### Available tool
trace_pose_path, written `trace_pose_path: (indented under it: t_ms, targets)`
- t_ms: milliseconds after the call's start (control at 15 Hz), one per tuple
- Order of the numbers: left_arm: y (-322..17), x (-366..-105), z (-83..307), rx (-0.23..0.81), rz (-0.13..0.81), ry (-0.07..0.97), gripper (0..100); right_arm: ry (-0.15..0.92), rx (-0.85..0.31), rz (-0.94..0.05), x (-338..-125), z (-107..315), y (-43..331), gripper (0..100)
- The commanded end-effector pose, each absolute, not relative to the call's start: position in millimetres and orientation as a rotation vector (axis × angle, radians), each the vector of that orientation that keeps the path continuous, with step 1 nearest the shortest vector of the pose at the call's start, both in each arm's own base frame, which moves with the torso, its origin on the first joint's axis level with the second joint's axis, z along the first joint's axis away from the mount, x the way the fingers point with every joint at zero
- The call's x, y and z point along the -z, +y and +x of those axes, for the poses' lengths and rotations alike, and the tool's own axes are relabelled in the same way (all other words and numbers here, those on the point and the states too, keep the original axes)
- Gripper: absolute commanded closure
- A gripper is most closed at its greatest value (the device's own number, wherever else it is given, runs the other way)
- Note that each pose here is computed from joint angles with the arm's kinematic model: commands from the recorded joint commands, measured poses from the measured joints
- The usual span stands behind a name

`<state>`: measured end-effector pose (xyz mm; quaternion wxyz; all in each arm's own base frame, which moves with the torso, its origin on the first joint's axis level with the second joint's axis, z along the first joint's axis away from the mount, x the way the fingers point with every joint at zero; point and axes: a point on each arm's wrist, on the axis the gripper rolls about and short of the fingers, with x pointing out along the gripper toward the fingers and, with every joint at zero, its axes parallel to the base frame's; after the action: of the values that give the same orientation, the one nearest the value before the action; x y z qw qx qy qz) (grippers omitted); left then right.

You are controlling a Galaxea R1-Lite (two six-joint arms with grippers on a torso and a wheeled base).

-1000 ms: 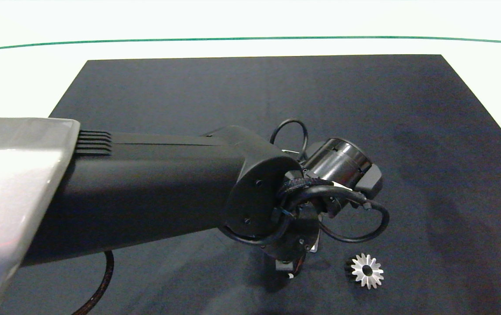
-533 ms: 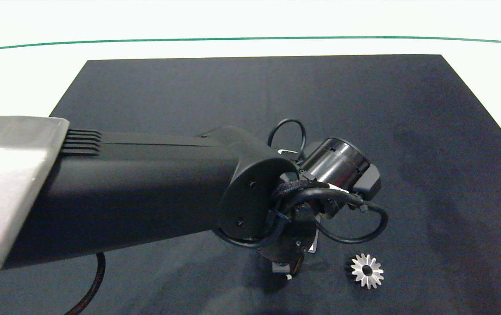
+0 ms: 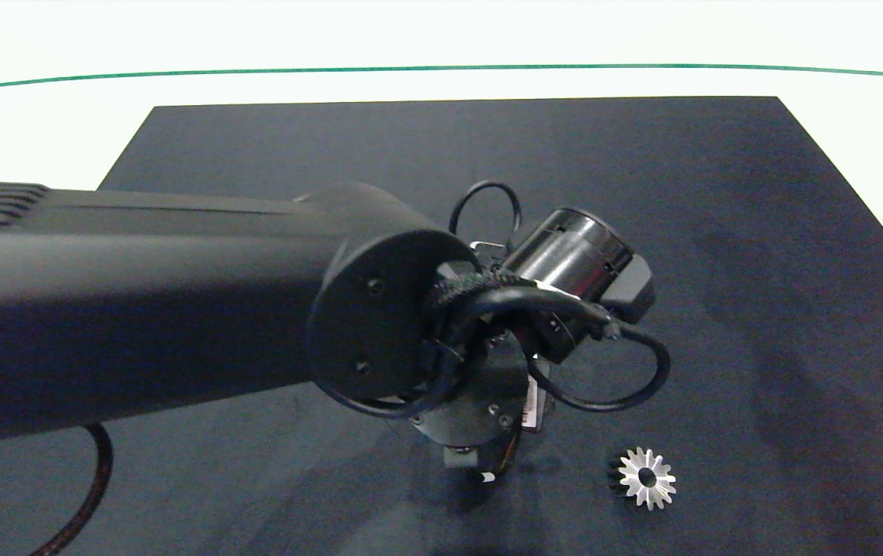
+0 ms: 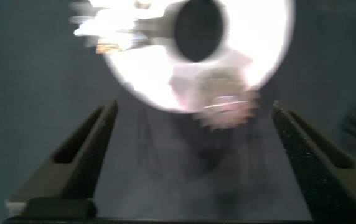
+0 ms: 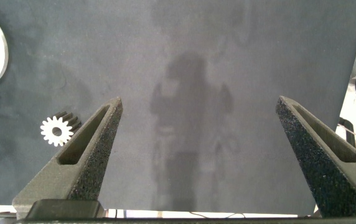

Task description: Remove an incorrectly installed larger gear and replace it with the correct smaller gear

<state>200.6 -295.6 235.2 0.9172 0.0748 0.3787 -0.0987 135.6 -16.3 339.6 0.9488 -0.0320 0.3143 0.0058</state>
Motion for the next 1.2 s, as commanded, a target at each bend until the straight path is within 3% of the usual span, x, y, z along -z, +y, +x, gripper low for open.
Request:
trace_pose_path:
  t_ms: [67,267,533,933,1200]
  targets:
    - [-197.2,-304.0,180.3,0.088,0.031,0.73,0,0.645,-0.01,-0.069,-339.0,135.2,-16.6,0]
    - [-106.2,-336.6,138.8,-0.067,-0.108,0.696,0,0.653,-0.024,-0.09,-334.4,126.9,-14.6,0]
    - [-43.2,-345.7,87.2,-0.139,-0.069,0.643,0,0.666,-0.025,-0.123,-329.6,123.4,-14.4,0]
    - [-28.4,-352.4,69.9,-0.133,-0.041,0.583,0,0.662,-0.049,-0.173,-321.4,125.3,-14.0,0]
    - [-27.0,-356.0,67.7,-0.128,-0.064,0.55,0,0.54,-0.017,-0.192,-318.3,129.8,-15.1,0]
